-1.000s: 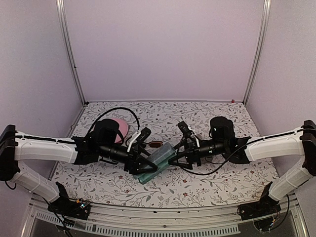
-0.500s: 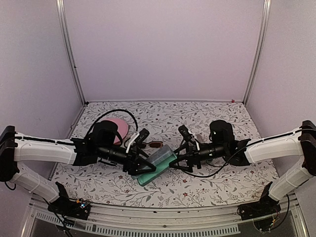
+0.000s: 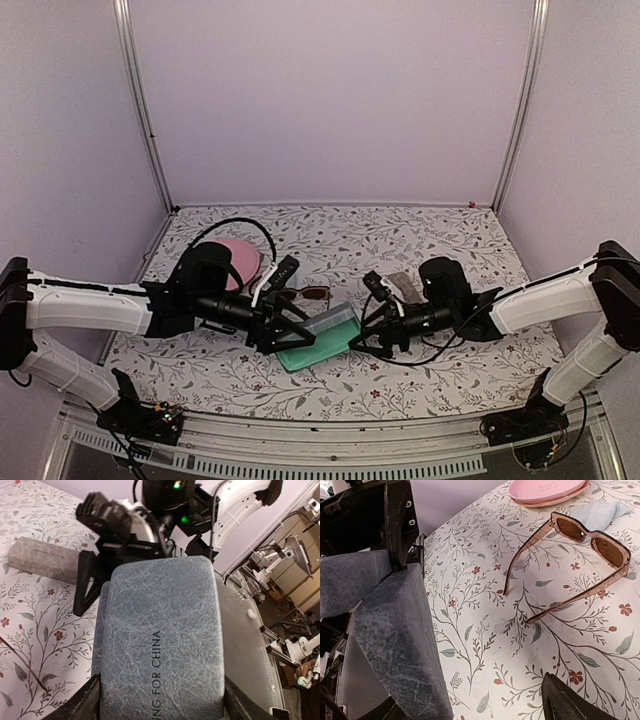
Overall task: Organize the sunglasses
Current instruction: Open the sunglasses case.
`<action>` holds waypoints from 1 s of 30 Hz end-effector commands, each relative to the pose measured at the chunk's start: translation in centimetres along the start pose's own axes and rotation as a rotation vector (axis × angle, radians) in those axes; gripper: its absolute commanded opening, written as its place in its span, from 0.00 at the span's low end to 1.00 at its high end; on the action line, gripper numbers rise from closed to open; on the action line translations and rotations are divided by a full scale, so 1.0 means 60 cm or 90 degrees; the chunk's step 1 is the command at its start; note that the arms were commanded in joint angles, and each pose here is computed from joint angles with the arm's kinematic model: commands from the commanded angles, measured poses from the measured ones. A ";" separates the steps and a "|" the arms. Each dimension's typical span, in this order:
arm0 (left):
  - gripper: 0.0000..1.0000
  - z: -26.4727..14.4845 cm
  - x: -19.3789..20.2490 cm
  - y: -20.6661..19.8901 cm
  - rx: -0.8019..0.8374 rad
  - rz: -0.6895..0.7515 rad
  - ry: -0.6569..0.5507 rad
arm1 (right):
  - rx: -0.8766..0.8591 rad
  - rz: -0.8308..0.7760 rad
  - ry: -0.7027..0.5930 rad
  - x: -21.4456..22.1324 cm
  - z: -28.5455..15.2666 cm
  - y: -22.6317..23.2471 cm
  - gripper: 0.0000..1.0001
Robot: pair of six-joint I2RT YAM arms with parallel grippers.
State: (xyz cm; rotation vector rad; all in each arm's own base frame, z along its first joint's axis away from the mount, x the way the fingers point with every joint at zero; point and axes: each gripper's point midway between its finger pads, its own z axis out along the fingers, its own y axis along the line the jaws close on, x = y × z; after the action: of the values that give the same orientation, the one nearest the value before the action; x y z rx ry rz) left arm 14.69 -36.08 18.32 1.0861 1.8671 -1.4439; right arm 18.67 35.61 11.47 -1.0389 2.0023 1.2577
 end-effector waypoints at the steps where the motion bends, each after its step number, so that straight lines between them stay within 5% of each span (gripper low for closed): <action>1: 0.00 -0.018 -0.048 -0.088 0.132 0.091 -0.052 | 0.101 0.035 0.029 0.037 -0.006 -0.065 0.81; 15: 0.00 0.010 -0.007 -0.014 0.024 0.036 0.014 | -0.053 -0.002 -0.020 -0.001 -0.038 0.037 0.90; 30: 0.00 0.044 0.039 -0.010 0.094 -0.050 0.149 | 0.114 -0.182 -0.018 -0.044 -0.081 0.043 0.85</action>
State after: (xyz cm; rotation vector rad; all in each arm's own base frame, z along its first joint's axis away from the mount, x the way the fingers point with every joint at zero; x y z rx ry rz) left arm 14.20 -37.75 15.62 1.2276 2.0122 -1.4799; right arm 17.19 33.03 16.11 -1.0885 1.8855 1.0838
